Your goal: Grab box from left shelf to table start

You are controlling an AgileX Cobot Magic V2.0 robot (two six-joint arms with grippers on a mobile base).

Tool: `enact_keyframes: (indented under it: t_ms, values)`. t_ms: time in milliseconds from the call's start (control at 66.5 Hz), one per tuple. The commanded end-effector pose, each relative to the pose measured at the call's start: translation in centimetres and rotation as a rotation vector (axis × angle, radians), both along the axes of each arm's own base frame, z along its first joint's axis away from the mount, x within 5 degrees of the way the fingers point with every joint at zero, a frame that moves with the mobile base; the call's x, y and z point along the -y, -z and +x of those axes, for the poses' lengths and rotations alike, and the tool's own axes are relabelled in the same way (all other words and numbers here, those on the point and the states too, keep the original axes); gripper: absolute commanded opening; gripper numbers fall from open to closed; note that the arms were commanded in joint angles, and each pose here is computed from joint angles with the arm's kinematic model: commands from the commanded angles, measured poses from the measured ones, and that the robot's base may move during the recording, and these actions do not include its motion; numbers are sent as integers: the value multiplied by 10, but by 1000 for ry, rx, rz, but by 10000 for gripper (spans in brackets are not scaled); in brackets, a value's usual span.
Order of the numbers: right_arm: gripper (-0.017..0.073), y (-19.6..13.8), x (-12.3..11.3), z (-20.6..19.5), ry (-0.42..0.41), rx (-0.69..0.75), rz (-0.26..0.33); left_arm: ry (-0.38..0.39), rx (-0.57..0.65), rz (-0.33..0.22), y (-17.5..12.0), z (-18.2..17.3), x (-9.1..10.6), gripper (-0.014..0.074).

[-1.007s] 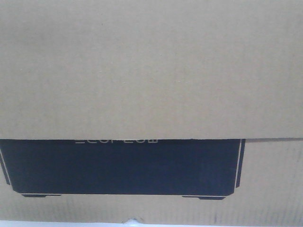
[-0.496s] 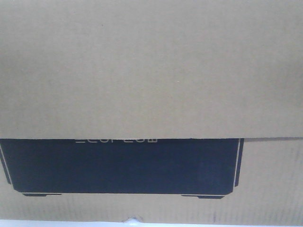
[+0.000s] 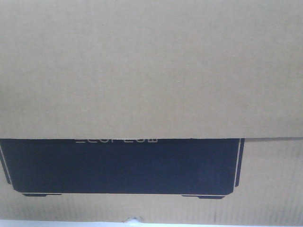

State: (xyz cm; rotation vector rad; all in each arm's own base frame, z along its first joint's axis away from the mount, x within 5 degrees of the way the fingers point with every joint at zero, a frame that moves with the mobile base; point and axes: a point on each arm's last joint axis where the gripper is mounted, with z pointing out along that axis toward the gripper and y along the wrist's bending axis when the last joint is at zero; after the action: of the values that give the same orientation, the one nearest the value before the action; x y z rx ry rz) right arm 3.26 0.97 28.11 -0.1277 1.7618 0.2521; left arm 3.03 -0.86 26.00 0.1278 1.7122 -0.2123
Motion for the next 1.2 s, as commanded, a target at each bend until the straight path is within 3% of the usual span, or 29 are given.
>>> enact_keyframes:
  t_ms: [0,436,511,616,737,1022,1188]
  values:
    - [58,-16,1,1,13,110,10,1,135,-37,-17,-4,-1,-93]
    - [58,-16,1,1,13,110,10,1,135,-37,-17,-4,-1,-93]
    - [58,-16,1,1,13,110,10,-8,129,-9,-16,-3,-2,-93]
    - [58,-16,1,1,13,110,10,-13,140,-13,-13,-2,-2,-93]
    - [58,-16,1,1,12,110,10,-51,128,31,1,4,-2,-93]
    - [58,-16,1,1,12,109,9,-119,223,1,55,24,-3,-93]
    - [58,-16,1,1,12,109,9,-135,221,3,56,25,-4,-93]
